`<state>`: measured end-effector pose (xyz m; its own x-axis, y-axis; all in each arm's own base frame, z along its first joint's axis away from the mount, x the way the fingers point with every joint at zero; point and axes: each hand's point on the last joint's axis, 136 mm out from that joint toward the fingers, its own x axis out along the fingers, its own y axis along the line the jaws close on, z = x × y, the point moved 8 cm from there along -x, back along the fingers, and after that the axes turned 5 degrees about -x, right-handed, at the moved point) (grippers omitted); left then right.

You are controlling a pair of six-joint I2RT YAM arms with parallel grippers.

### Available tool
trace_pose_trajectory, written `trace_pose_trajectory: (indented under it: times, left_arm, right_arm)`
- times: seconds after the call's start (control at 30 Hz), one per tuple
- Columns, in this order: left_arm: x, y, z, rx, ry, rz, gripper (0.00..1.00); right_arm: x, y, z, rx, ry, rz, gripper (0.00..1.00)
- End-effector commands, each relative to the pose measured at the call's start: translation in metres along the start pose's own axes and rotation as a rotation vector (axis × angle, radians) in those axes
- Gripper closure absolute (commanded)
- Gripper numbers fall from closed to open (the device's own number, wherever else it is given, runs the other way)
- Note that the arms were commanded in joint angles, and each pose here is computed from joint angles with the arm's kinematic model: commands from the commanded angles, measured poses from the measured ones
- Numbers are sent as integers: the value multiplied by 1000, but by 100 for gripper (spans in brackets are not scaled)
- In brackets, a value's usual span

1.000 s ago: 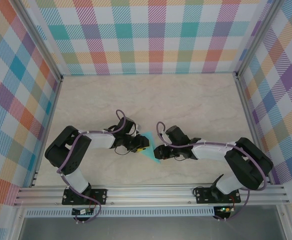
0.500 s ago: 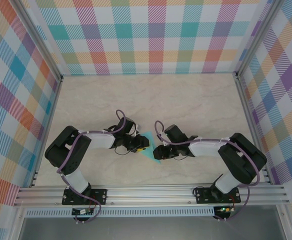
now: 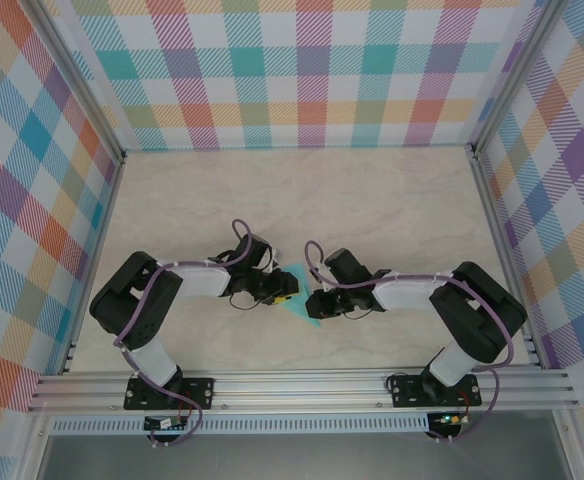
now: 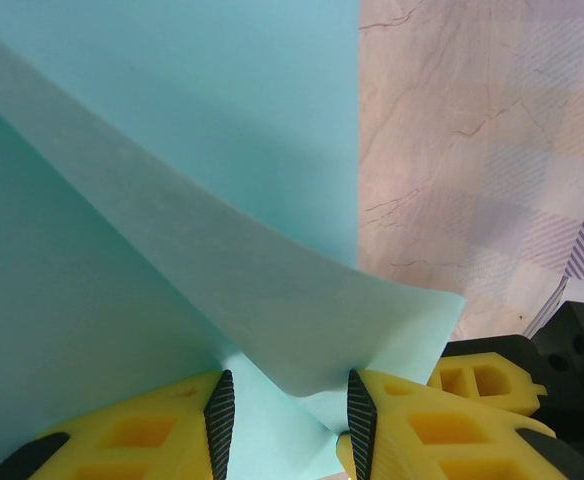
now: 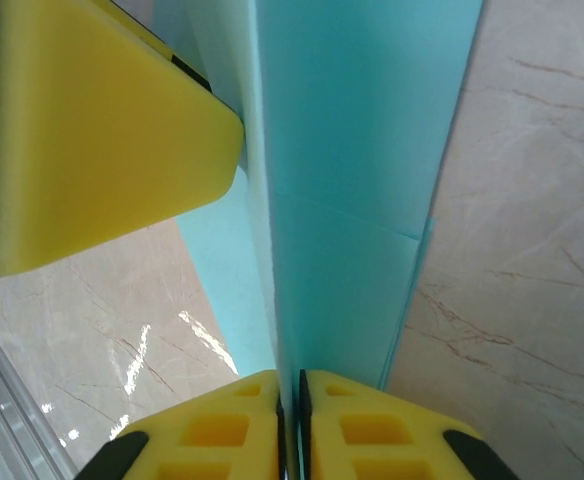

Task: Fold a paper plane with a square sheet of paper (fold left side to right side)
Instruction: Fourth fold the wing at the center of the table.

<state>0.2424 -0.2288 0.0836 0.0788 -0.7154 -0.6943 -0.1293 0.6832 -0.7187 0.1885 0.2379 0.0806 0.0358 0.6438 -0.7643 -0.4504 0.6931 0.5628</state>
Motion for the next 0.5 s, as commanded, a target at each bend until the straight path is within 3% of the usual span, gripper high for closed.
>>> trace_pose_trajectory:
  times: [0.0,0.47]
  left_arm:
    - [2,3,-3,13,5,46,62]
    - [4,8,-3,8,9,75,60]
  right_arm:
    - [2,4,-2,-12,18,33,89]
    - [15,-4,-12,30,72,55,89]
